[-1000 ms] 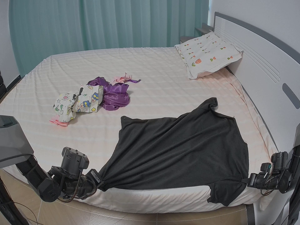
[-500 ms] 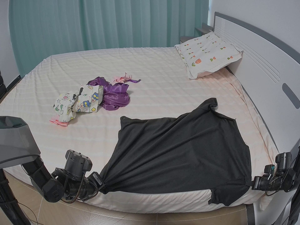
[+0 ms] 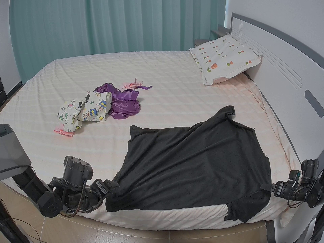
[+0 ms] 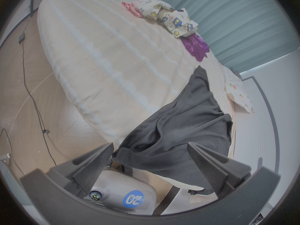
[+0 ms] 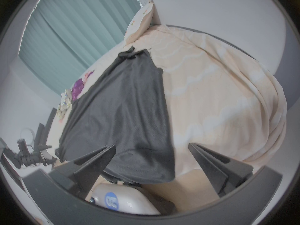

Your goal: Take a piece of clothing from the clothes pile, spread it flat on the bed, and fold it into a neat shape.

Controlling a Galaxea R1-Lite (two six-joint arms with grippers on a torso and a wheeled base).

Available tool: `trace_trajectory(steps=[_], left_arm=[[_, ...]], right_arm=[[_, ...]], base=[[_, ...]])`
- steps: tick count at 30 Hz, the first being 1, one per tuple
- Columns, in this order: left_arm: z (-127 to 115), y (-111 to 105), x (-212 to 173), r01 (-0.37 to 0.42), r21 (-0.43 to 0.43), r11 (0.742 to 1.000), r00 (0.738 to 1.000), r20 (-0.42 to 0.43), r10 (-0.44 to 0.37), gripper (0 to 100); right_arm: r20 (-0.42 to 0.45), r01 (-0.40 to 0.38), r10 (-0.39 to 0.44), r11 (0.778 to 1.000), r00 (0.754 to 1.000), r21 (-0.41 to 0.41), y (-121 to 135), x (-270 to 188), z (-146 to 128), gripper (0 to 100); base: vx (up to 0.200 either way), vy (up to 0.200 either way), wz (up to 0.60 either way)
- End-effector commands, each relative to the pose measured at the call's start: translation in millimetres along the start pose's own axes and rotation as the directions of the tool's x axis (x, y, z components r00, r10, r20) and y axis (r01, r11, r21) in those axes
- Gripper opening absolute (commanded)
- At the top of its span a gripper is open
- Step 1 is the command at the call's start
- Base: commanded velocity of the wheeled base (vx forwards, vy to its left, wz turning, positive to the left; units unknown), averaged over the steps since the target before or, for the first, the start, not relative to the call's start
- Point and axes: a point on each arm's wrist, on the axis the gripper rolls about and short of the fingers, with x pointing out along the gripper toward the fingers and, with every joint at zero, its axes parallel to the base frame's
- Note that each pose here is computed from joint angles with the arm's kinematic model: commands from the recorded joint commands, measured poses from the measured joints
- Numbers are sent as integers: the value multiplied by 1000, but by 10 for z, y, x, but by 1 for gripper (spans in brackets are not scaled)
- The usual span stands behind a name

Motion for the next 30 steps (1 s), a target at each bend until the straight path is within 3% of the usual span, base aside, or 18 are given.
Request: trace_trajectory(steps=[1, 5, 23, 30], left_arm=[[112, -83, -125, 53, -17, 998, 996, 70, -52, 100], [144, -73, -122, 53, -28, 998, 996, 77, -51, 100], [173, -97, -102, 62, -35, 997, 995, 84, -59, 100], [164, -113, -112, 70, -32, 997, 994, 82, -67, 100]], right_arm=[[82, -81, 77, 996, 994, 44, 201, -41, 94, 100], [105, -120, 114, 991, 988, 57, 276, -35, 97, 100], [94, -140, 133, 987, 987, 76, 314, -29, 74, 100], [94, -142, 135, 987, 986, 76, 315, -29, 74, 100]], base=[[0, 0, 0], [0, 0, 0], [200, 0, 0], [0, 0, 0]])
